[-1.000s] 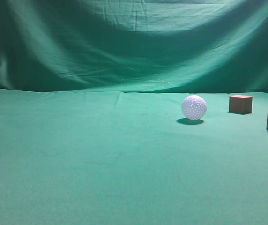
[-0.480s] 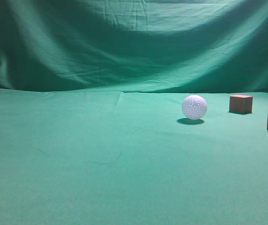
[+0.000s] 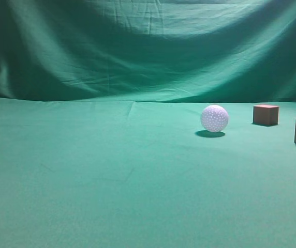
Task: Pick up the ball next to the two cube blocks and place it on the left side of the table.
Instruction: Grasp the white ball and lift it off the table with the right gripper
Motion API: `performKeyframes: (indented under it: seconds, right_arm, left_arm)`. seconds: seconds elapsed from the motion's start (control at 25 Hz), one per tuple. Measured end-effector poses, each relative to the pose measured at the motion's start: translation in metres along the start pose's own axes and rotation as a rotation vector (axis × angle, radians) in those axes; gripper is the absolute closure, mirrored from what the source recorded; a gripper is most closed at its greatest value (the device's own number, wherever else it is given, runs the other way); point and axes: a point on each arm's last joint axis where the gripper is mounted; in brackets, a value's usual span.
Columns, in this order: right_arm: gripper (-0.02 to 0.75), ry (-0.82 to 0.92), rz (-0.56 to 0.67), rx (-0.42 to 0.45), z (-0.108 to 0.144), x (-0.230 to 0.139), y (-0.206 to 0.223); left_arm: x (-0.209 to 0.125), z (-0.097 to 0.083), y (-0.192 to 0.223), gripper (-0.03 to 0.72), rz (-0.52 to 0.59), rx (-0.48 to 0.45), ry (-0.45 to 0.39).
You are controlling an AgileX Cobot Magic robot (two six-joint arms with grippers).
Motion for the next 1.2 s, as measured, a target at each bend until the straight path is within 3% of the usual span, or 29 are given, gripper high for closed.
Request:
performKeyframes:
  seconds: [0.2,0.48,0.6,0.8,0.88,1.08,1.2]
  right_arm:
    - [0.738,-0.219,0.142,0.159,0.028,0.022,0.047]
    - [0.738,-0.302,0.259,0.209,0.053,0.040,0.123]
    - [0.585,-0.311,0.305,0.213,0.055,0.049,0.153]
    - [0.203,-0.331,0.383,0.240,0.057,0.056,0.196]
    - [0.125,-0.323,0.416,0.246,0.056,0.054,0.214]
    - [0.128,-0.306,0.480,0.250,0.054,0.045,0.253]
    - [0.268,-0.306,0.502,0.253,0.053,0.043,0.267]
  left_arm:
    - [0.000,0.000,0.000,0.688,0.000,0.000,0.000]
    - [0.000,0.000,0.000,0.688,0.000,0.000,0.000]
    - [0.000,0.000,0.000,0.688,0.000,0.000,0.000]
    - [0.000,0.000,0.000,0.688,0.000,0.000,0.000]
    - [0.000,0.000,0.000,0.688,0.000,0.000,0.000]
    - [0.000,0.000,0.000,0.688,0.000,0.000,0.000]
    - [0.000,0.000,0.000,0.688,0.000,0.000,0.000]
Point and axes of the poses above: a point on each arm's last joint axis where the gripper is mounted, y pointing out along that axis toward the gripper, z along the wrist's bending axis when the last joint is at zero, x = y × z, and after that the axes turned 1 degree about y, right-handed
